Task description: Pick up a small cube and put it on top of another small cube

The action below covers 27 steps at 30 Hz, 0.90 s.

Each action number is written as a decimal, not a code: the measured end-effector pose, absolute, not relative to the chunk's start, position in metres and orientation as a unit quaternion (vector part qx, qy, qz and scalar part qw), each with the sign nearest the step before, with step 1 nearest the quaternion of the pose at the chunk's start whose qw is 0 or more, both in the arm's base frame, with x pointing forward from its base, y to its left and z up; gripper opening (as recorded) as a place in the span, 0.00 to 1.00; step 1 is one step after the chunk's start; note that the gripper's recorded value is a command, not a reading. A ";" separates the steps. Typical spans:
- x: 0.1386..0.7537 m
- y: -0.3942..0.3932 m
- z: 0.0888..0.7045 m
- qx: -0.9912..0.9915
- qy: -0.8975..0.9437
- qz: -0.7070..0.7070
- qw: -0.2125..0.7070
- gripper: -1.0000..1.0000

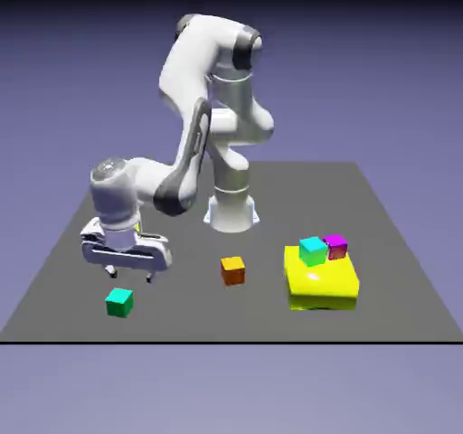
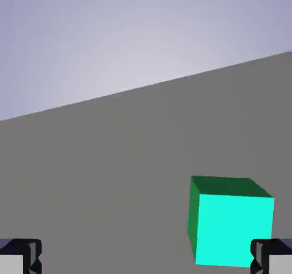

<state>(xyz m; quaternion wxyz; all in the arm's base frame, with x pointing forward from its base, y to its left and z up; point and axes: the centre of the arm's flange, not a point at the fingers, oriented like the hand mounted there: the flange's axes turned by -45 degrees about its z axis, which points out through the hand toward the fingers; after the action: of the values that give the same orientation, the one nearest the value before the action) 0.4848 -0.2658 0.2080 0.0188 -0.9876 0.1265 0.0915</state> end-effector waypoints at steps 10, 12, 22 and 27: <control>0.467 -0.287 0.119 -0.982 0.135 0.129 0.018 0.00; 0.475 -0.289 0.159 -0.982 0.134 0.128 0.019 0.00; 0.447 -0.150 0.208 -0.978 0.146 0.135 0.069 0.00; 0.413 -0.071 0.227 -0.979 0.134 0.138 0.063 0.00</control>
<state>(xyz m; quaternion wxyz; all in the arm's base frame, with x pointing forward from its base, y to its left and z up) 0.4131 -0.0713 0.2268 0.0627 -0.9794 0.1335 0.1377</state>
